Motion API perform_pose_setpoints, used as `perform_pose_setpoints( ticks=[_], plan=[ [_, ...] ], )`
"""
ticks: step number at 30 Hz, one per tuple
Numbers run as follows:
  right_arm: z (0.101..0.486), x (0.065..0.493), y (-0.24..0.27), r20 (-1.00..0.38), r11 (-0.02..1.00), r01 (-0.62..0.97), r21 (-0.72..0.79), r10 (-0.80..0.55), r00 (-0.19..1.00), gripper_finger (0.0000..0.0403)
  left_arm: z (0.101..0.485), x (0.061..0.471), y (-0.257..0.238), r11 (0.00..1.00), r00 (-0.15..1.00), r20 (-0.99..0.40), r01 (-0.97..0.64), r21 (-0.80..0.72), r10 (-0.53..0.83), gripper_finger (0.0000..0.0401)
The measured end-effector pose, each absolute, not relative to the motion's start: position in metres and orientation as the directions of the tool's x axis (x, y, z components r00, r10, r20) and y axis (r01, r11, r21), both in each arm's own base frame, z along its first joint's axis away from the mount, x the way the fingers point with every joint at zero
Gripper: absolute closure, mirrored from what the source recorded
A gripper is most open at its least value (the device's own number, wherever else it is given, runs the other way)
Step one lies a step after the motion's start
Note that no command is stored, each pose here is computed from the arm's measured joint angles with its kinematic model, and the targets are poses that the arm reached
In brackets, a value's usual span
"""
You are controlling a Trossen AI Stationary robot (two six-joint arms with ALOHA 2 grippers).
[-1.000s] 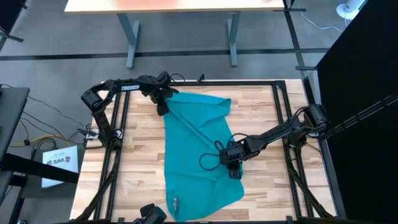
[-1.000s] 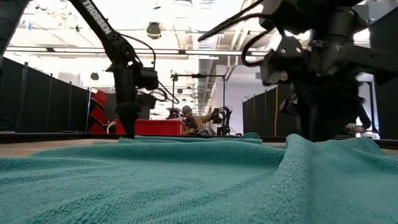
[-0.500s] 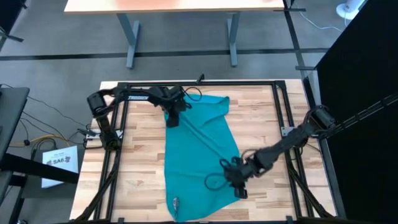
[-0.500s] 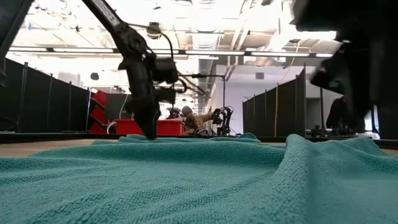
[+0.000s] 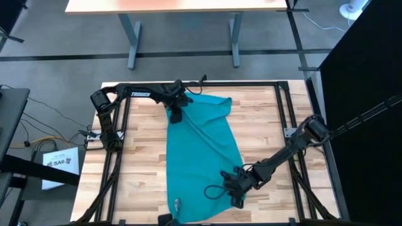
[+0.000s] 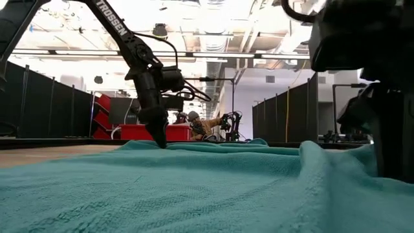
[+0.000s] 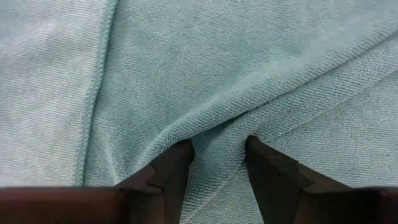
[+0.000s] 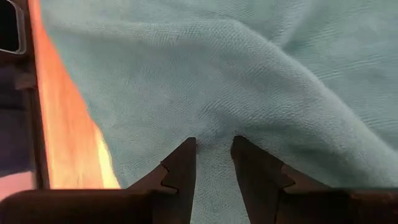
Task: Roll towel
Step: Roll the blue towel
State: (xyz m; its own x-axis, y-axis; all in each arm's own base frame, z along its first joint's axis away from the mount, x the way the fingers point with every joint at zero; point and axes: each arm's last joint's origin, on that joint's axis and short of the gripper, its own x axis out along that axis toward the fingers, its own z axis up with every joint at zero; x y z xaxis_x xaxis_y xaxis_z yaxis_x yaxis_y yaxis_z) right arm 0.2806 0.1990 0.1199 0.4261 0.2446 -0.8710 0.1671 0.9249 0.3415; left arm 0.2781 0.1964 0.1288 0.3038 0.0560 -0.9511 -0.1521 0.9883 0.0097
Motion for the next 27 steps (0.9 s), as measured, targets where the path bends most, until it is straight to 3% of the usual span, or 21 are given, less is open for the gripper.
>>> perform_pose_setpoints(
  ticks=[14, 27],
  plan=[
    [0.118, 0.251, 0.236, -0.871, 0.886, 0.236, 0.400, 0.287, 0.399, 0.0306, 0.128, 0.270, 0.207, 0.984, 0.296, -0.953, -0.179, 0.015, 0.069, 0.0258],
    [0.133, 0.242, 0.251, -0.886, 0.911, 0.179, 0.371, 0.290, 0.363, 0.0306, 0.135, 0.268, 0.202, 0.985, 0.282, -0.957, -0.174, 0.019, 0.069, 0.0258]
  ],
)
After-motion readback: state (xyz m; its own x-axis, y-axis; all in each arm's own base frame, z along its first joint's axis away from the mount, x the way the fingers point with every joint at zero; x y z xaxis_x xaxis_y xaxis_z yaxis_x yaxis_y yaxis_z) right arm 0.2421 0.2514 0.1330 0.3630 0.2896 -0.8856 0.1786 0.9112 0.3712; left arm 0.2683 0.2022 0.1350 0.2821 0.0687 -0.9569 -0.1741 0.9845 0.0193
